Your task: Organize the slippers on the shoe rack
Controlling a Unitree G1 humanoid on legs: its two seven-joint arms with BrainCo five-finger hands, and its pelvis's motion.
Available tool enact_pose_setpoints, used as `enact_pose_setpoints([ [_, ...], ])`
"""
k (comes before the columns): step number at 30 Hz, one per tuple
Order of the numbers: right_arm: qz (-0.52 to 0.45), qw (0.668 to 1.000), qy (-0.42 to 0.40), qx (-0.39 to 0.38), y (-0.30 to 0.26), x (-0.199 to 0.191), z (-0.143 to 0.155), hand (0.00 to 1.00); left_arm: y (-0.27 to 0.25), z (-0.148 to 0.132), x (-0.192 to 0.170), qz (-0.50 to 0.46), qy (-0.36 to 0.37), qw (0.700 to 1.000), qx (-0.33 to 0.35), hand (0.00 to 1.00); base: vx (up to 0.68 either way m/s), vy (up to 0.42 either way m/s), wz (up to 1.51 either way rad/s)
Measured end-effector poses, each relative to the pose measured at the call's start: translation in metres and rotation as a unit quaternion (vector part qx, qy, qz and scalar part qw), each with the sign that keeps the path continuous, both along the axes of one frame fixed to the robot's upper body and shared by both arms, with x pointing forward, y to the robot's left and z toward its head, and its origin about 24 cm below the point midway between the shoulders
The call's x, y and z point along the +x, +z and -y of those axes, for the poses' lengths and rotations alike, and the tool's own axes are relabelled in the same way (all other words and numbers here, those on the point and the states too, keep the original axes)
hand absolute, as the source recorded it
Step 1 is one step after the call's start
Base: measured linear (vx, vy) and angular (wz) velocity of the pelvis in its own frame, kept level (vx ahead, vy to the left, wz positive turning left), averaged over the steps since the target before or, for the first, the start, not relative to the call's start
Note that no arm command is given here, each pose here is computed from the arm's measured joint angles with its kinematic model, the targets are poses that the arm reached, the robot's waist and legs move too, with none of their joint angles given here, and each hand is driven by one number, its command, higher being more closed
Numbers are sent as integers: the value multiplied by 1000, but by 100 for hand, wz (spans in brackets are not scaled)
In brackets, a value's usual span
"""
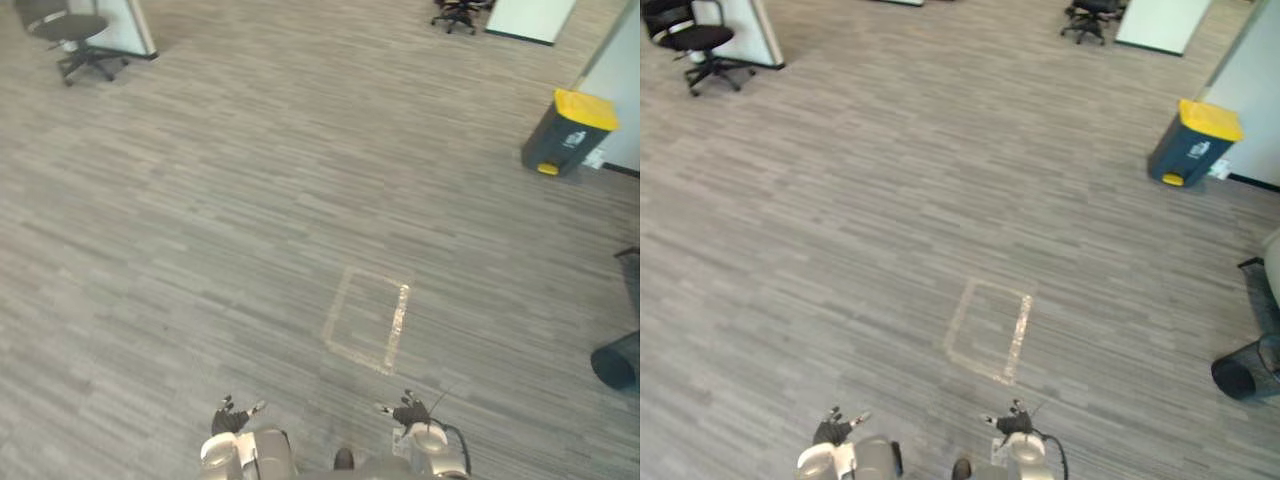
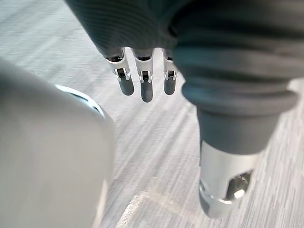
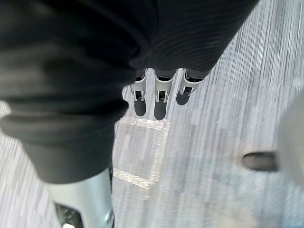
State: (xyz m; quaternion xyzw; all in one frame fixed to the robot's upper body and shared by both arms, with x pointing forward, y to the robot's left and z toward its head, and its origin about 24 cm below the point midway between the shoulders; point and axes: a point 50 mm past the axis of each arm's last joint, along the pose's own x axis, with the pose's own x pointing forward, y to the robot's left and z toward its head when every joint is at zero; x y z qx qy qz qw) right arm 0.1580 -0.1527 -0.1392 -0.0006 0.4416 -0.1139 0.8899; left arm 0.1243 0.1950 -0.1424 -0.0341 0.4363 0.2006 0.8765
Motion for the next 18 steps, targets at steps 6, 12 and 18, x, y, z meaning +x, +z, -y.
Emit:
enact_pose_setpoints([
  [6,-20,1000,-5,0,-5,-8,3,0,-3,-1,-3,-11,-5,1000,-2,0,447,301,-58],
  [12,-7,1000,-3,-1,-2,-3,2,0,-3,8,7,-15,-43,999,-5,0,257,143,-91],
  [18,3,1000,-7,-5,1,2,5,0,-2,11,15,-6,-47,999,-15,0,216,-28,-68],
])
